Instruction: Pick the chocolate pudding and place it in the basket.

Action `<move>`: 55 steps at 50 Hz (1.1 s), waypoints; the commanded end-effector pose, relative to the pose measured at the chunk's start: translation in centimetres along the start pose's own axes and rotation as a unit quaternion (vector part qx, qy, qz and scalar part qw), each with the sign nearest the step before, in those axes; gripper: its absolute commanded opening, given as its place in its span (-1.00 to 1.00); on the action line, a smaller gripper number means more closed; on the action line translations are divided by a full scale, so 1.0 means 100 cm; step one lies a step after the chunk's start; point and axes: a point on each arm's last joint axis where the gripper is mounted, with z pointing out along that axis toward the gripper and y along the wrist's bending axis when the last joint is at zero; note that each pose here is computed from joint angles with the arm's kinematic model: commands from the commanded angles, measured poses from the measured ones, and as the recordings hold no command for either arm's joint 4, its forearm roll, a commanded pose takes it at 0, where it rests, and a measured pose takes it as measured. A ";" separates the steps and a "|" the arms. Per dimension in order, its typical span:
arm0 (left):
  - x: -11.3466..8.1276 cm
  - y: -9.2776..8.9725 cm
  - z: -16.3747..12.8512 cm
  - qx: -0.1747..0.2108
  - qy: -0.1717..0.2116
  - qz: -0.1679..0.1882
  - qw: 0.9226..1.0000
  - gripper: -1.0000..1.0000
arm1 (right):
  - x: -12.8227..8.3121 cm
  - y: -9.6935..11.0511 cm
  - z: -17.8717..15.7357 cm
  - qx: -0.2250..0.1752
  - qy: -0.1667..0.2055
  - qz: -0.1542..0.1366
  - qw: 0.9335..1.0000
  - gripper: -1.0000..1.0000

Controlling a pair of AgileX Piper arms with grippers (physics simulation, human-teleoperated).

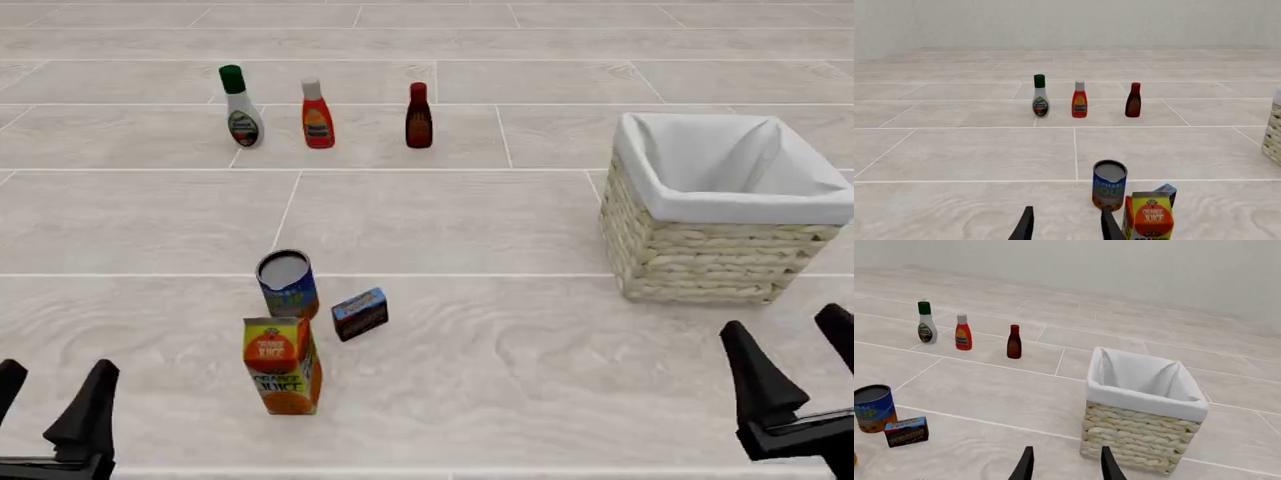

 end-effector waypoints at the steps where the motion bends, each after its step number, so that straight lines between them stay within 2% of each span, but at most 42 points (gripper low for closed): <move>1: 0.000 0.000 0.000 0.000 -0.001 0.000 1.000 1.00 | -0.025 0.009 0.034 -0.062 0.004 -0.048 0.997 1.00; 12: 0.001 0.000 0.000 0.000 -0.001 0.000 1.000 1.00 | -0.025 0.023 0.065 -0.102 0.019 -0.076 0.992 1.00; 17: 0.001 0.000 0.000 0.000 -0.001 0.000 1.000 1.00 | -0.029 0.029 0.075 -0.118 0.020 -0.080 0.990 1.00; 22: 0.001 0.000 0.000 0.000 -0.001 0.000 1.000 1.00 | -0.028 0.039 0.088 -0.141 0.027 -0.095 0.985 1.00; 31: 0.001 0.000 0.000 0.000 -0.001 0.000 1.000 1.00 | -0.033 0.057 0.106 -0.181 0.037 -0.140 0.973 1.00; 36: 0.001 0.000 0.000 0.000 -0.001 0.000 1.000 1.00 | -0.042 0.060 0.112 -0.189 0.037 -0.152 0.970 1.00; 43: 0.001 0.000 0.000 0.000 -0.001 0.000 1.000 1.00 | -0.041 0.065 0.125 -0.193 0.046 -0.151 0.968 1.00; 51: 0.001 0.000 0.000 0.000 -0.001 0.000 1.000 1.00 | -0.047 0.077 0.141 -0.209 0.049 -0.168 0.962 1.00; 55: 0.001 0.000 0.000 0.000 -0.001 0.000 1.000 1.00 | -0.047 0.088 0.152 -0.227 0.060 -0.181 0.955 1.00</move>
